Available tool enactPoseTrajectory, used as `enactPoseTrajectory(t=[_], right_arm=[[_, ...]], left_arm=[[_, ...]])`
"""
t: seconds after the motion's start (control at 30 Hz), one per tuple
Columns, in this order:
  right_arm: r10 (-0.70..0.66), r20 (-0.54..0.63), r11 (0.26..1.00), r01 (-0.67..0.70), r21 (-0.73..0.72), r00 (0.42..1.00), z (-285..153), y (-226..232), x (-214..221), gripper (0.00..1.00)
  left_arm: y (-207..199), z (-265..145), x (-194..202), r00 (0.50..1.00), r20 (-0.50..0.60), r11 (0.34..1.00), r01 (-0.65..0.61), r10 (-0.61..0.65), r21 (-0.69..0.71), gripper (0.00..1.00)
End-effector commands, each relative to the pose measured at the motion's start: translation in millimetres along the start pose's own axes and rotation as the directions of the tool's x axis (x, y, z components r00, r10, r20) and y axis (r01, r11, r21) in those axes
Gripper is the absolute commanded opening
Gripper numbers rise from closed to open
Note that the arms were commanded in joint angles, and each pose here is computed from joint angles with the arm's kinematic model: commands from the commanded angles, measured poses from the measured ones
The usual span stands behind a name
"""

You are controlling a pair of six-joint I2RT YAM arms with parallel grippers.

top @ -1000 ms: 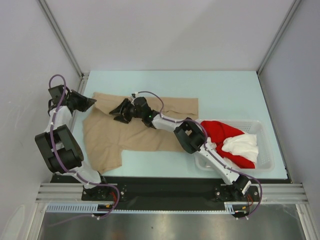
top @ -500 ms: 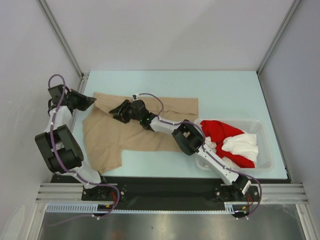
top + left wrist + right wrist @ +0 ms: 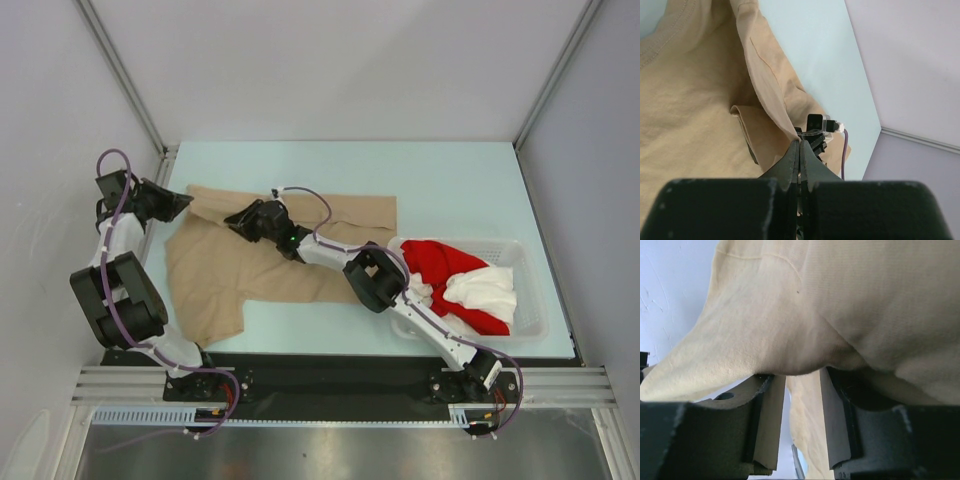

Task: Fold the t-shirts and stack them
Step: Fold the tshirt

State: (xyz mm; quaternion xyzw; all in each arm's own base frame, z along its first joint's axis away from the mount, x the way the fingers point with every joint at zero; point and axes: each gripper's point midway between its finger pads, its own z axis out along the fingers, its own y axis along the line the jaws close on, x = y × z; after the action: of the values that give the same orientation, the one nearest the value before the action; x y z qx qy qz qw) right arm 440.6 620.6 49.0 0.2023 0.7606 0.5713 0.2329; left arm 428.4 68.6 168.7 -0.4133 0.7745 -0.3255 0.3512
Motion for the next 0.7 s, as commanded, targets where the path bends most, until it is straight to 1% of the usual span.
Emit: enactPoseTrajectory(t=[0.0, 0.03, 0.1, 0.13, 0.17, 0.23, 0.37, 0.5, 0.57, 0.6, 0.67], right_arm=[[0.004, 0.081, 1.000, -0.003, -0.010, 0.997, 7.2, 5.6, -7.2, 0.37], [-0.002, 0.087, 1.000, 0.001, 0.008, 0.996, 7.5, 1.6, -7.2, 0.38], [-0.014, 0.113, 1.000, 0.012, 0.021, 0.994, 8.1, 1.4, -10.4, 0.43], [-0.024, 0.120, 1.000, 0.023, 0.006, 0.993, 8.3, 4.8, -10.8, 0.46], [-0.018, 0.123, 1.000, 0.018, 0.003, 0.992, 9.0, 1.8, -10.0, 0.46], [-0.013, 0.145, 1.000, 0.011, 0.019, 0.989, 10.0, -3.1, -13.8, 0.45], [-0.007, 0.177, 0.999, 0.000, 0.042, 0.984, 11.3, -9.8, -18.4, 0.45], [0.000, 0.207, 0.998, -0.012, 0.055, 0.978, 12.5, -18.8, -17.3, 0.41], [0.008, 0.213, 0.998, -0.020, 0.053, 0.977, 13.7, -23.8, -17.7, 0.30], [0.006, 0.224, 0.999, -0.017, 0.047, 0.975, 14.1, -23.4, -19.7, 0.22], [0.001, 0.232, 0.999, -0.012, 0.043, 0.973, 14.8, -25.4, -21.8, 0.16]], left_arm=[[-17.3, -11.9, -2.7, 0.999, 0.022, 0.998, -0.029, 0.028, 0.062, 0.00], [-16.6, -11.5, -2.4, 0.999, 0.022, 0.998, -0.031, 0.030, 0.062, 0.00], [-12.2, -9.8, -1.8, 0.999, 0.019, 0.998, -0.032, 0.031, 0.052, 0.00], [-9.7, -7.7, -1.4, 0.999, 0.017, 0.998, -0.032, 0.032, 0.045, 0.00], [-7.8, -6.3, -1.1, 0.999, 0.016, 0.999, -0.031, 0.031, 0.042, 0.00], [-6.3, -3.4, -0.5, 1.000, 0.009, 0.999, -0.024, 0.024, 0.046, 0.00], [-4.6, 0.3, -0.6, 1.000, 0.011, 0.999, -0.016, 0.016, 0.050, 0.00], [-4.4, 1.8, -0.5, 1.000, 0.010, 0.998, -0.011, 0.011, 0.056, 0.00], [-5.7, 1.4, -1.1, 1.000, 0.012, 0.998, -0.013, 0.013, 0.061, 0.00], [-5.6, 1.1, -1.4, 1.000, 0.014, 0.998, -0.015, 0.014, 0.059, 0.00], [-5.2, 0.9, -1.7, 1.000, 0.015, 0.998, -0.020, 0.019, 0.059, 0.00]])
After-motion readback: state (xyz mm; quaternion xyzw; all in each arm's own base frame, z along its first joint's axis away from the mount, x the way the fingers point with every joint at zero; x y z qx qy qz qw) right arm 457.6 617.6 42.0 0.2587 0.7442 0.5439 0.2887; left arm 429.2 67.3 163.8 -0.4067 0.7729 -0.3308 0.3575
